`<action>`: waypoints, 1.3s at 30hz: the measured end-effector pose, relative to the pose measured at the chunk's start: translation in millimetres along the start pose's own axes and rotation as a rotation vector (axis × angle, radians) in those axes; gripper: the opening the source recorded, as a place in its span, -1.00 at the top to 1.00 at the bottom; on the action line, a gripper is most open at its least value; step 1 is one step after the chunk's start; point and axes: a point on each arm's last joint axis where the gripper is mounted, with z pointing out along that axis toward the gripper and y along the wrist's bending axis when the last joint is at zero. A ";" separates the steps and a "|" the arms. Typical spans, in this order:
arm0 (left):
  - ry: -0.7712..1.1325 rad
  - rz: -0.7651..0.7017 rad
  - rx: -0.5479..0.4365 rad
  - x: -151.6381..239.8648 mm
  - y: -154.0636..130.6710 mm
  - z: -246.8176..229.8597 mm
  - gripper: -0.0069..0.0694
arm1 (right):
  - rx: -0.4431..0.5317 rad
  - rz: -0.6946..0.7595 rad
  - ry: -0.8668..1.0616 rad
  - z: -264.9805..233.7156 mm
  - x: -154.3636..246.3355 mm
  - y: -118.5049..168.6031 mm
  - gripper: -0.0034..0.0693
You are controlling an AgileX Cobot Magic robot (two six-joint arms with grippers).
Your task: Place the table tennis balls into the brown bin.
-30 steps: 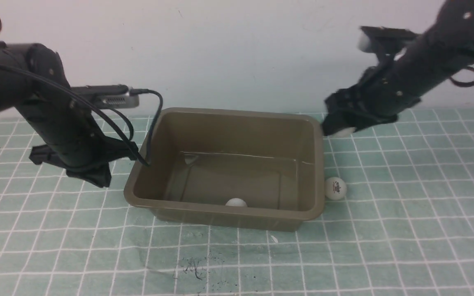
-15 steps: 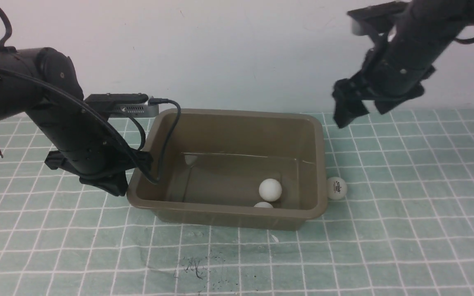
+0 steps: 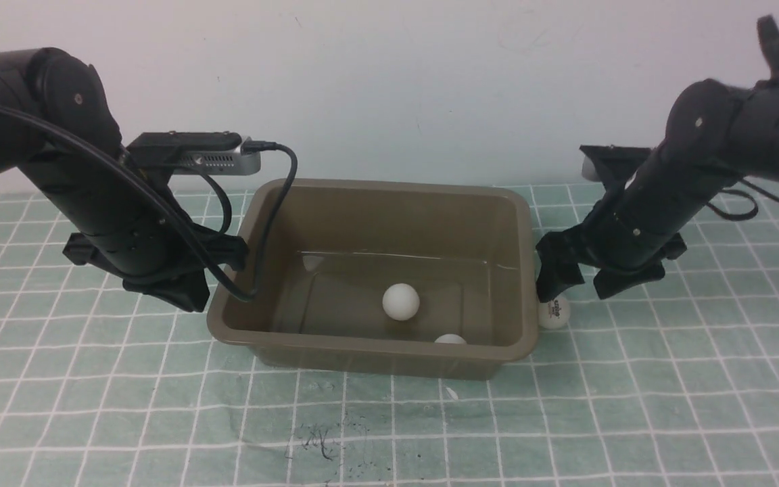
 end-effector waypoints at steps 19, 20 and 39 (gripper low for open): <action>-0.032 0.028 0.028 9.1 -13.4 -26.7 0.83 | -0.200 -0.198 -0.222 -79.6 -10.9 84.7 -0.09; -0.028 0.035 0.031 9.7 -16.2 -26.3 0.83 | -0.210 -0.223 -0.218 -75.5 -9.0 93.9 -0.11; -0.232 0.220 0.101 53.4 -60.0 -106.4 0.83 | 0.021 -0.198 -0.698 -294.7 138.8 73.6 0.90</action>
